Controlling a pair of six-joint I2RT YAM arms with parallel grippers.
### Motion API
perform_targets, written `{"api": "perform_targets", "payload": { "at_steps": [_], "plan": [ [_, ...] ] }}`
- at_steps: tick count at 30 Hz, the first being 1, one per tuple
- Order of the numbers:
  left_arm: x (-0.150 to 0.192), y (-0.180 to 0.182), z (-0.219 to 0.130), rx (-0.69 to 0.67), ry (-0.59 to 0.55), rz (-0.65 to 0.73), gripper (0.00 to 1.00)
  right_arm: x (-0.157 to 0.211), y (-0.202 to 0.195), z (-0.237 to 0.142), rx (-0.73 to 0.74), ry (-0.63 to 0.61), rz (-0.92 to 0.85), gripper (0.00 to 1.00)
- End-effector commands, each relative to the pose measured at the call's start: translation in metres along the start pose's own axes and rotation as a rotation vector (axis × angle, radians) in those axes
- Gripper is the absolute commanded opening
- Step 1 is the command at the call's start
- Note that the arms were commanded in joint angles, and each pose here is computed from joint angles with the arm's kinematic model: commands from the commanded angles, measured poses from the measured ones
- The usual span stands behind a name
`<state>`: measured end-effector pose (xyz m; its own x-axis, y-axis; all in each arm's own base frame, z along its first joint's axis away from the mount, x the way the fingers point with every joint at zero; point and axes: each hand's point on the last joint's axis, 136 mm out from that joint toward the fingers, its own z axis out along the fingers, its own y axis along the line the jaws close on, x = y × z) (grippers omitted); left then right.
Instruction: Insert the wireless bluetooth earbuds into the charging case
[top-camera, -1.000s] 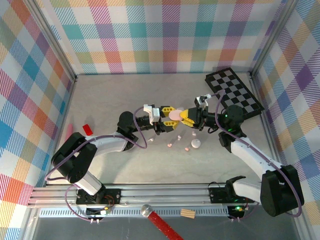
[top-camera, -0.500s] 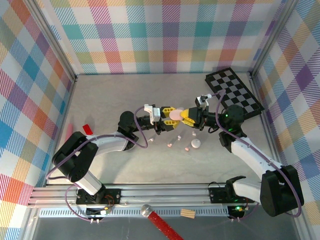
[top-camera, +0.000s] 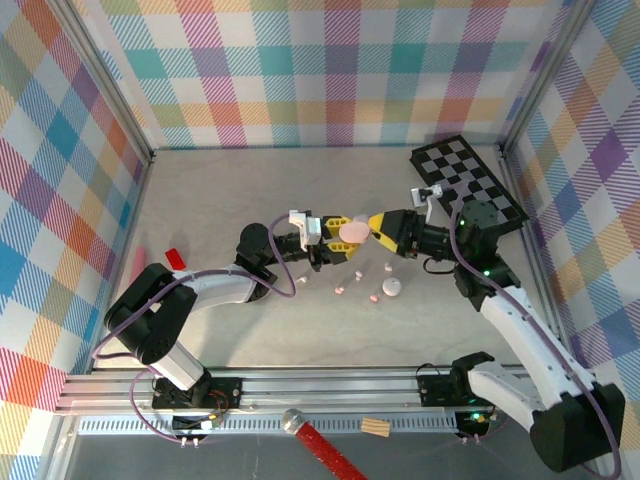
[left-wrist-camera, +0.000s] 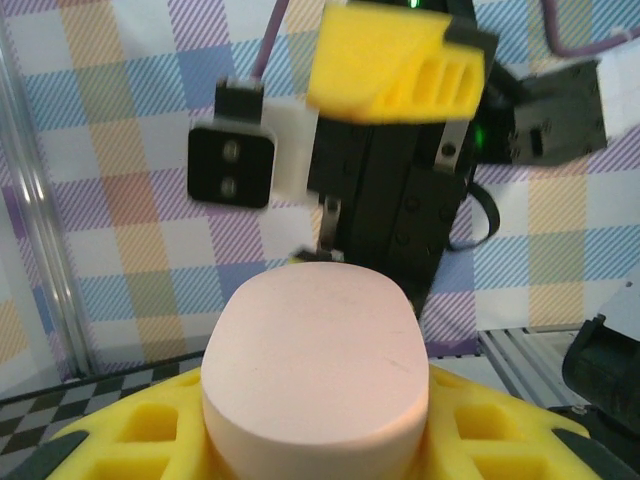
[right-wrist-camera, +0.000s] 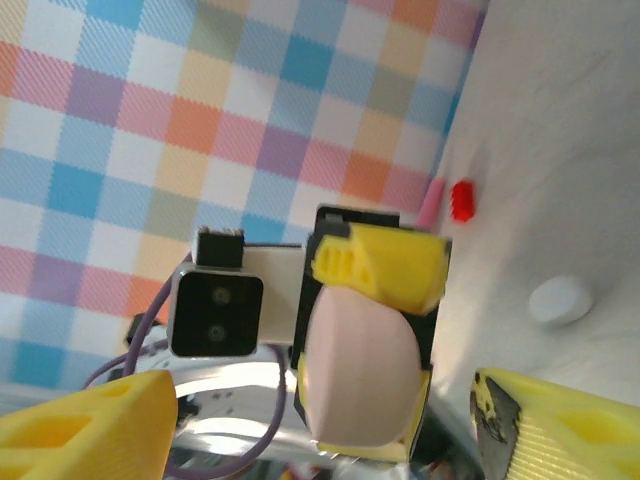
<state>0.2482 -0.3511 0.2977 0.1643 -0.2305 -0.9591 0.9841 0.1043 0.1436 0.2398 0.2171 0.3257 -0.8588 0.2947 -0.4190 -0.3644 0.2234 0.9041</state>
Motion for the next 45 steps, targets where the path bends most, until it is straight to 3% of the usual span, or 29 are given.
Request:
{"api": "perform_targets", "payload": {
  "at_steps": [1, 5, 10, 15, 24, 33, 45],
  "plan": [
    [0.009, -0.006, -0.009, 0.047, 0.018, -0.042, 0.25, 0.007, -0.041, -0.021, 0.288, -0.013, -0.232, 0.83],
    [0.021, -0.013, -0.019, 0.074, 0.051, -0.114, 0.25, 0.011, -0.040, -0.034, 0.358, 0.008, -0.475, 0.86],
    [0.035, -0.017, -0.030, 0.061, 0.093, -0.171, 0.25, 0.027, -0.027, -0.031, 0.326, 0.047, -0.773, 0.87],
    [0.037, -0.022, -0.034, 0.072, 0.102, -0.195, 0.25, 0.034, -0.032, -0.014, 0.377, 0.095, -0.938, 0.87],
    [0.037, -0.028, -0.038, 0.073, 0.122, -0.204, 0.26, 0.038, -0.043, 0.017, 0.411, 0.173, -1.012, 0.88],
    [0.039, -0.032, -0.040, 0.089, 0.139, -0.209, 0.26, 0.012, -0.040, 0.018, 0.481, 0.022, -0.923, 0.85],
    [0.043, -0.033, -0.043, 0.081, 0.150, -0.205, 0.26, 0.008, -0.043, 0.028, 0.476, 0.013, -0.851, 0.84]
  ]
}}
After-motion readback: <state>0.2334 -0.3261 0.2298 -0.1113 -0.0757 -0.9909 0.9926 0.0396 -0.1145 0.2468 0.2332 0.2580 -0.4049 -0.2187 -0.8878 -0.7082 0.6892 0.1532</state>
